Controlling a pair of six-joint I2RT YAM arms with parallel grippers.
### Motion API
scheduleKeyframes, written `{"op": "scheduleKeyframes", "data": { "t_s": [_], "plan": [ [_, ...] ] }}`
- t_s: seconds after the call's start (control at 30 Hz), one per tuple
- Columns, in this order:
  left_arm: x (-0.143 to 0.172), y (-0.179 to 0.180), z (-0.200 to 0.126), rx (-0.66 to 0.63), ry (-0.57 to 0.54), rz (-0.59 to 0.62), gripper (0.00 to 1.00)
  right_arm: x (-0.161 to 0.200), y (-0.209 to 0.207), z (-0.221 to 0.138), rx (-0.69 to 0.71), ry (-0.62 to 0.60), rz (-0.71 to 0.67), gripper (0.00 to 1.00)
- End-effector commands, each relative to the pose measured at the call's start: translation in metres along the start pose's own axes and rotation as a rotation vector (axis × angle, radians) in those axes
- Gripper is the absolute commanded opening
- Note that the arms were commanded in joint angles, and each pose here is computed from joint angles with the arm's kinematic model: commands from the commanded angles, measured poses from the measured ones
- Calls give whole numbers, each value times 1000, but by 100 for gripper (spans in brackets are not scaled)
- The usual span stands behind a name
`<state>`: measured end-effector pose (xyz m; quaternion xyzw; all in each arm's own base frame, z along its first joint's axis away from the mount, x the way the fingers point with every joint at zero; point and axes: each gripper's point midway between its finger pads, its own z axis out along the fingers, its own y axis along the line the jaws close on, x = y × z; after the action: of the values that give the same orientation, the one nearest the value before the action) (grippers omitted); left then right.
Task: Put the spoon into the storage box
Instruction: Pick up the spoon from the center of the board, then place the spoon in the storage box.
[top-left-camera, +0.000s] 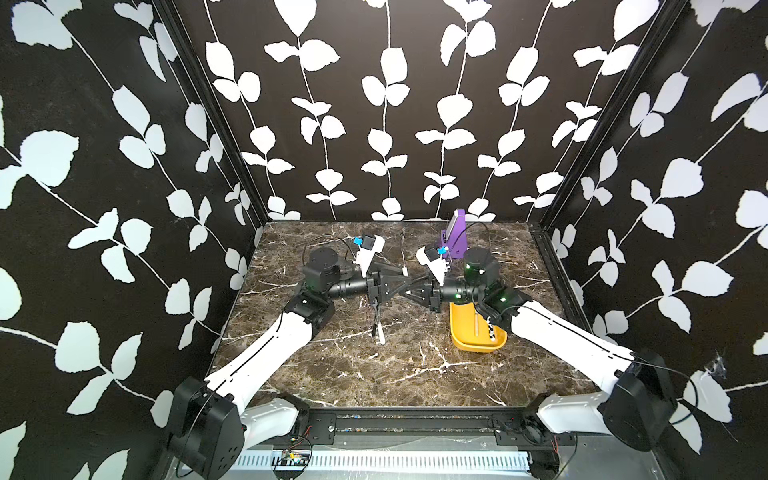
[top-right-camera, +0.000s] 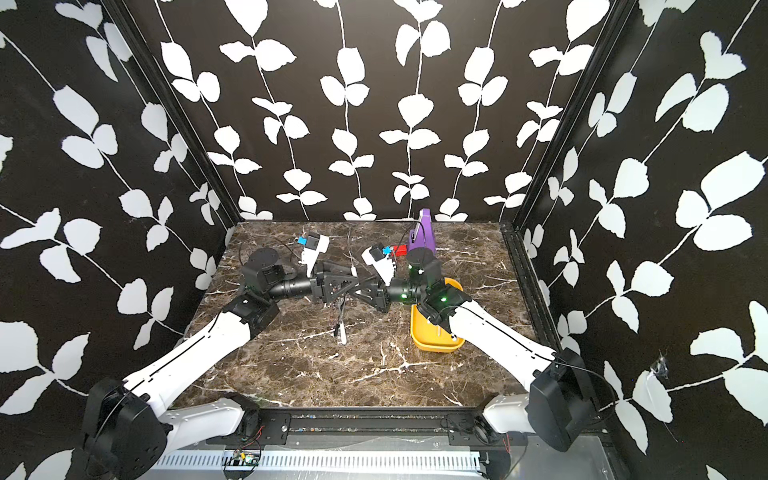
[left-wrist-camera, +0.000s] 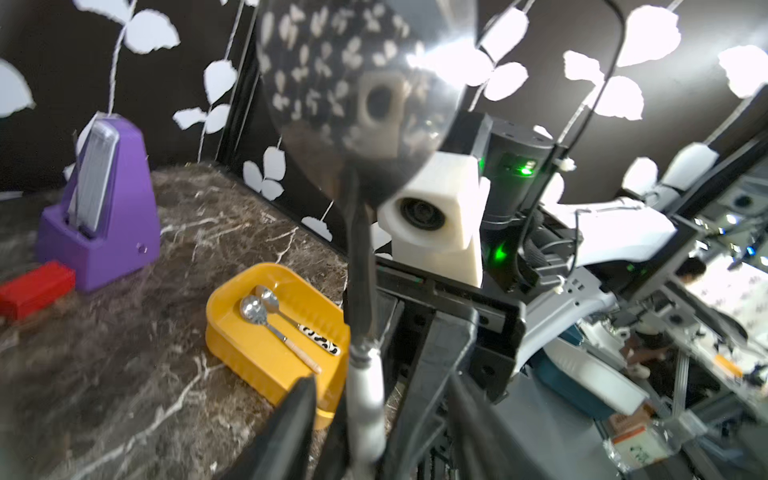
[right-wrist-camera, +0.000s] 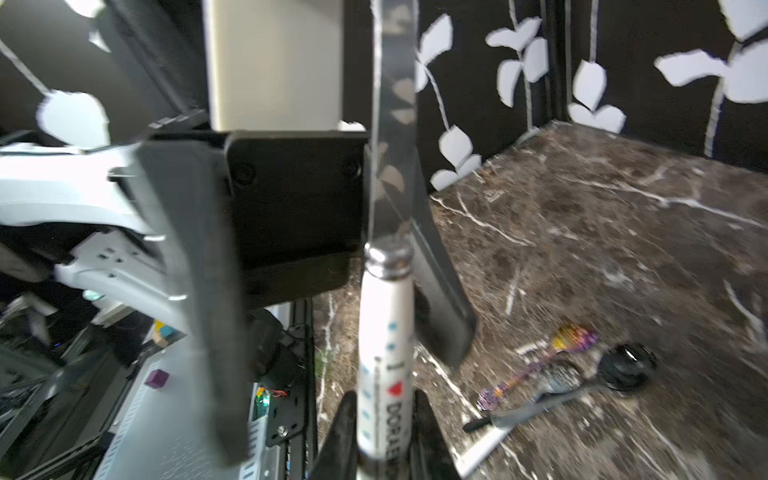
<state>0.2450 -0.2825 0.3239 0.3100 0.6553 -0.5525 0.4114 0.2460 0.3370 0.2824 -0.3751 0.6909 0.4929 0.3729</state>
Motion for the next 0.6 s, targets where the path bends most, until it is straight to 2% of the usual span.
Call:
{"op": "scheduleKeyframes", "data": {
  "t_s": [0.0, 0.1, 0.17, 0.27, 0.33, 0.4, 0.47, 0.57],
  "plan": [
    [3, 28, -18, -246, -25, 13, 79, -5, -23, -12, 130, 9, 45, 0],
    [17, 78, -47, -580, -1, 4, 90, 19, -58, -35, 265, 57, 183, 0],
    [33, 107, -70, -779, 67, -32, 92, 40, -83, -57, 394, 93, 275, 0],
    [49, 126, -91, -924, 128, -71, 93, 78, -115, -95, 621, 189, 382, 0],
    [55, 142, -119, -1109, 111, -133, 98, 98, -121, -112, 705, 251, 424, 0],
    [65, 153, -148, -1272, 110, -182, 98, 120, -127, -131, 813, 333, 459, 0],
    [71, 158, -161, -1323, 116, -215, 99, 137, -130, -145, 890, 402, 485, 0],
    [76, 158, -158, -1292, 142, -230, 98, 164, -135, -161, 987, 511, 563, 0]
  ]
}}
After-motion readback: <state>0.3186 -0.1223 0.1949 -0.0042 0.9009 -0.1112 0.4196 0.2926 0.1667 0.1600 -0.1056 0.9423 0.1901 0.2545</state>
